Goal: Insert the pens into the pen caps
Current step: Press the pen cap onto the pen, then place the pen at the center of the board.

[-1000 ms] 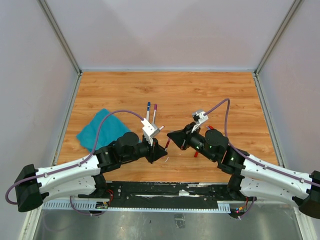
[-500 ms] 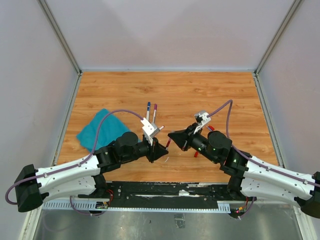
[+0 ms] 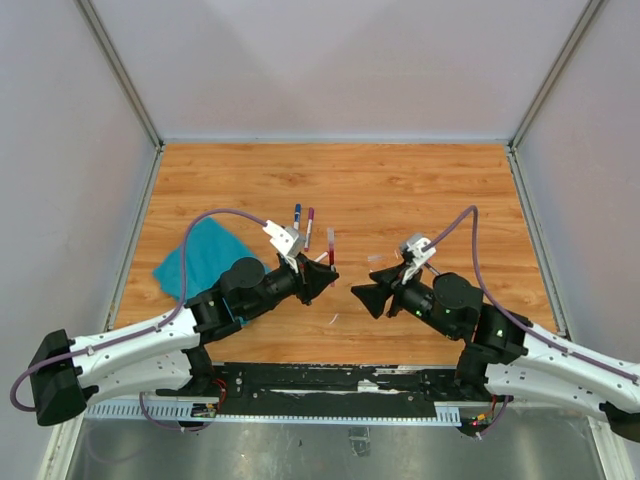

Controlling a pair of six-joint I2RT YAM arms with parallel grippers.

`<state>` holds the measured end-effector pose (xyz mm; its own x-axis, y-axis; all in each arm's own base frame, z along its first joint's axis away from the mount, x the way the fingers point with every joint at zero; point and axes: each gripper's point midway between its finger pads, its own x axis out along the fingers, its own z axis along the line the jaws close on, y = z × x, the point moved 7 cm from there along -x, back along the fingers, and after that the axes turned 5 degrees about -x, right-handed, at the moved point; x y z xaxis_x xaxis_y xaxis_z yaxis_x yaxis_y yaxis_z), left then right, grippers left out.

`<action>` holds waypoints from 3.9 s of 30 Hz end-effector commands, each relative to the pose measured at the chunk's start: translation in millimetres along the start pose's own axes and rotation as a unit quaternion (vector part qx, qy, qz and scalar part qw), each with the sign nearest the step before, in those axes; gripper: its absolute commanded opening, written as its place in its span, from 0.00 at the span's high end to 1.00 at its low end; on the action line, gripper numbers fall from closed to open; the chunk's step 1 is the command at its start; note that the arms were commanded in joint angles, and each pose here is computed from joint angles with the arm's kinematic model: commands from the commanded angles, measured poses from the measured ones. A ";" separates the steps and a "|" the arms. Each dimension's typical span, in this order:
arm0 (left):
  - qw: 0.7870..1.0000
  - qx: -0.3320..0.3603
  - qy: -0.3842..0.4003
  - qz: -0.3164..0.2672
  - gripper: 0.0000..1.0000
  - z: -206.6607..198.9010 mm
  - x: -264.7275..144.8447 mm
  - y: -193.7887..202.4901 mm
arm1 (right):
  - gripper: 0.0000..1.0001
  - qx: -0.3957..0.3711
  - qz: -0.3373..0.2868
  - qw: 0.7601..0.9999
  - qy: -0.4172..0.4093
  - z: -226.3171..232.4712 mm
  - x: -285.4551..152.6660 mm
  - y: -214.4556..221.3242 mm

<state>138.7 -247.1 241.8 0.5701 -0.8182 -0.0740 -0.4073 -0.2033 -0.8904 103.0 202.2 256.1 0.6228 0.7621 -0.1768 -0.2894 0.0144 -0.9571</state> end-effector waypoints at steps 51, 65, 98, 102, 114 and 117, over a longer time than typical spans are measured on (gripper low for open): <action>0.863 -0.043 -0.410 0.292 0.94 216.7 151.9 36.0 | 0.01 0.042 0.141 0.965 0.216 -80.1 -33.0 54.5; 0.847 -0.064 -0.427 0.309 0.92 222.8 148.3 55.7 | 0.01 0.052 0.135 0.967 0.211 -78.9 -36.2 56.3; 0.845 -0.073 -0.431 0.308 0.84 222.6 144.3 60.5 | 0.01 0.052 0.138 0.965 0.215 -80.0 -41.1 58.9; 0.846 -0.080 -0.428 0.308 0.86 220.3 142.7 61.6 | 0.01 0.052 0.138 0.965 0.215 -80.1 -41.5 59.0; 0.848 -0.110 -0.422 0.301 0.87 211.9 128.2 71.0 | 0.02 0.050 0.139 0.965 0.215 -80.4 -40.5 60.0; 0.851 -0.114 -0.417 0.299 0.86 210.6 129.1 71.1 | 0.01 0.051 0.141 0.965 0.216 -80.5 -40.2 60.5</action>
<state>348.6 -257.4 80.8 0.5395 -0.1577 -0.8271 -0.8414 -0.0643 -0.5366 119.4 122.8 190.1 0.7495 0.4176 -0.5137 -0.5351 -0.0747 -0.8415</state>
